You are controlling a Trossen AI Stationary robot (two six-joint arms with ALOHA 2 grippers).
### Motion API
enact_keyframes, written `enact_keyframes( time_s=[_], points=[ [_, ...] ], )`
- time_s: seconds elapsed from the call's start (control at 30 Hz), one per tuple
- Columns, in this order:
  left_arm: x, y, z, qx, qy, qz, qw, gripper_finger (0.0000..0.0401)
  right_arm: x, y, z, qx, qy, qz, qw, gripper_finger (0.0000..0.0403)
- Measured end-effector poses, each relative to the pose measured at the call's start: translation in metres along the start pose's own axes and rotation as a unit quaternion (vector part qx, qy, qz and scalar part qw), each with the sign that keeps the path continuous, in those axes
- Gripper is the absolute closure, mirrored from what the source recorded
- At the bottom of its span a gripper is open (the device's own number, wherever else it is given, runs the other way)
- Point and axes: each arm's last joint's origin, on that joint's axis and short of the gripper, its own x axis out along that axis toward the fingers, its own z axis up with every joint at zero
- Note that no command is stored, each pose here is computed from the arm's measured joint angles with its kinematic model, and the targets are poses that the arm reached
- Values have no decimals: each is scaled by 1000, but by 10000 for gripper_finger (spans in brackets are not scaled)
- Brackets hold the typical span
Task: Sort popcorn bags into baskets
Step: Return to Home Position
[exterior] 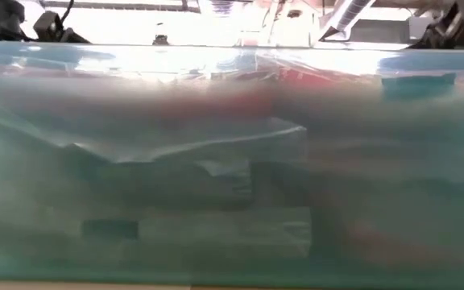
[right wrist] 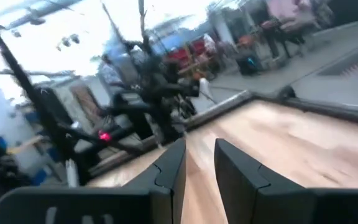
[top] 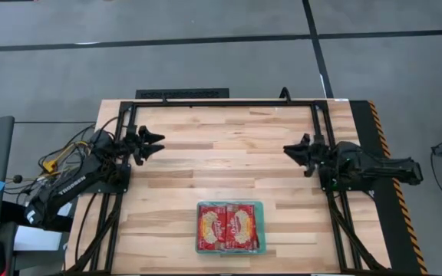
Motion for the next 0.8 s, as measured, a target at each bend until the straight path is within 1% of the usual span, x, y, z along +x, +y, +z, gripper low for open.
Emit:
enact_keyframes(
  time_s=[0.03, 0.17, 0.23, 0.3, 0.33, 0.43, 0.57, 0.8],
  points=[
    [-1, 1, -3, -1, 12, 5, 1000, 97, 0, -1, -1, 6, -1, -9, 1000, 294],
    [-7, -1, -7, 12, 10, 17, 1000, 97, -1, -6, -8, 15, 34, -52, 998, 294],
    [-9, -1, -9, 13, 8, 33, 999, 97, -1, -7, -8, 12, 29, -63, 998, 294],
    [-11, -2, -9, 19, -1, 40, 999, 97, -1, -7, -8, 1, 31, -63, 998, 294],
    [-11, -3, -8, 26, -4, 34, 999, 97, -1, -7, -8, -7, 31, -63, 998, 294],
    [-10, -2, -10, 20, 7, 31, 999, 97, -1, -7, -9, -22, 35, -64, 997, 294],
    [-11, -1, -12, 12, 22, 31, 999, 97, 0, -7, -9, -23, 40, -63, 997, 294],
    [-10, -2, -11, 20, 14, 24, 999, 97, 0, -7, -9, -22, 39, -62, 997, 294]
  ],
)
